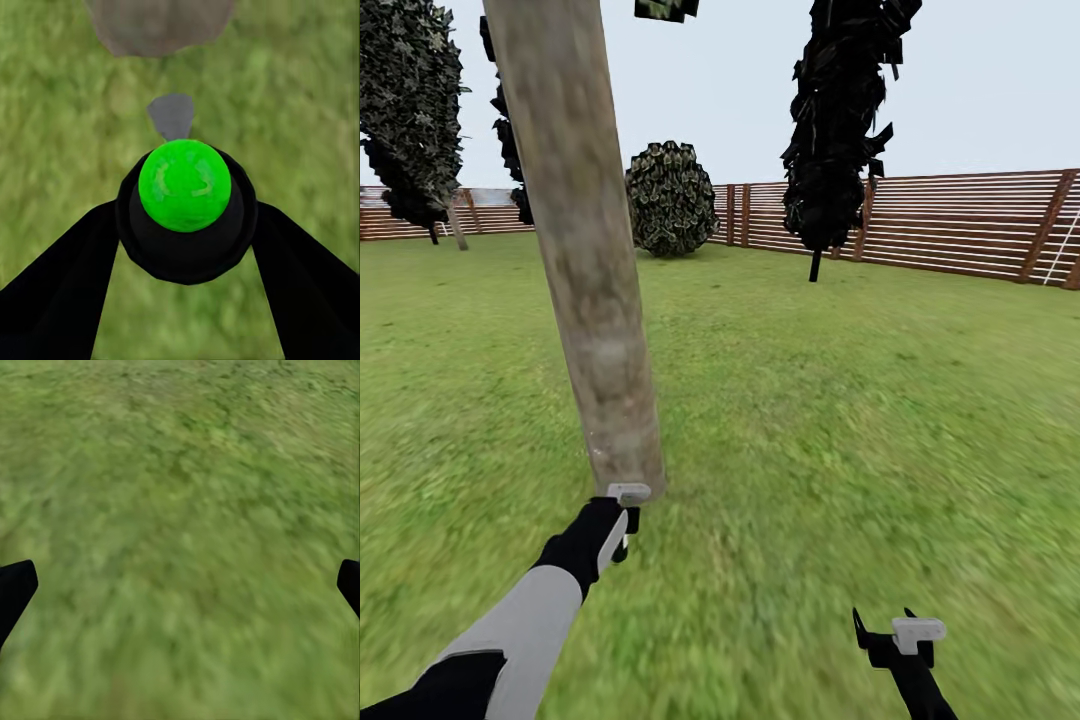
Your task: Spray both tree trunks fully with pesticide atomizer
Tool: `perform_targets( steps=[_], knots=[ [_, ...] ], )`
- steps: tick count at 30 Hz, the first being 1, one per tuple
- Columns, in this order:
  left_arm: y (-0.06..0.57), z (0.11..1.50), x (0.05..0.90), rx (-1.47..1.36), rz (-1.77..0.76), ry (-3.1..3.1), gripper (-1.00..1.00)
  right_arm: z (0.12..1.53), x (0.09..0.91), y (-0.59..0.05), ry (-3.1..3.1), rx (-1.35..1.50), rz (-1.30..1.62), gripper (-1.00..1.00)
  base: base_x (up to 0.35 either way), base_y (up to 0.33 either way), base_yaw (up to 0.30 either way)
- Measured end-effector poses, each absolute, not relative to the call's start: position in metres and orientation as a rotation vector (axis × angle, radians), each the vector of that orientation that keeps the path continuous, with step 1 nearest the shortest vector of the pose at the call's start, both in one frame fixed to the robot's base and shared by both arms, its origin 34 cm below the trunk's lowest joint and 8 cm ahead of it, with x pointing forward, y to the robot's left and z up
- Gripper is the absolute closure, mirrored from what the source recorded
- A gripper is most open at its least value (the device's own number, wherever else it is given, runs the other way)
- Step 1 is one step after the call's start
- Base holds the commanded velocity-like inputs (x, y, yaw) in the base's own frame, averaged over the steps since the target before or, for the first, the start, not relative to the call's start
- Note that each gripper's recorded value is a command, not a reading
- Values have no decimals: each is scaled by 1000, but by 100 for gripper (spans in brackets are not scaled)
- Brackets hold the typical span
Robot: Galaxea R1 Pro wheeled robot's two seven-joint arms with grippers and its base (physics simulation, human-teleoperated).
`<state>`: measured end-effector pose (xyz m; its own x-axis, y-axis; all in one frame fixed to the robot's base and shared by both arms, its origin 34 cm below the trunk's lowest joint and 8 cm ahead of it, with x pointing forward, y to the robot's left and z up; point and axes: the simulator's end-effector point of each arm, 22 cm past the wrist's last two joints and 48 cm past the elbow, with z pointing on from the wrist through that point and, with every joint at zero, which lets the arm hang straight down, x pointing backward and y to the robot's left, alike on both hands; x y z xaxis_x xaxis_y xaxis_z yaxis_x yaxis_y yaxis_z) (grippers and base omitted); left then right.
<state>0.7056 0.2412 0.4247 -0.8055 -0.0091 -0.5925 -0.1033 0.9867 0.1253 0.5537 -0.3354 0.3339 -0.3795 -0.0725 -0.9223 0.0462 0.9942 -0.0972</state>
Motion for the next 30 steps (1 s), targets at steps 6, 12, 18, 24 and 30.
perform_targets(
  steps=[6,12,18,24,30],
  knots=[
    [291,428,707,-96,295,2492,100,334,554,-335,1956,-19,-126,-100,5,0,0],
    [327,430,706,-147,323,2484,100,334,554,-335,1956,-19,-126,-100,1,0,0],
    [240,437,715,-89,186,2474,100,334,554,-335,1956,-19,-126,-100,249,0,0],
    [247,438,715,-83,207,2470,100,334,554,-335,1956,-19,-126,-100,48,0,0],
    [328,436,708,-147,322,2483,100,334,554,-335,1956,-19,-126,-100,0,0,0]
  ],
)
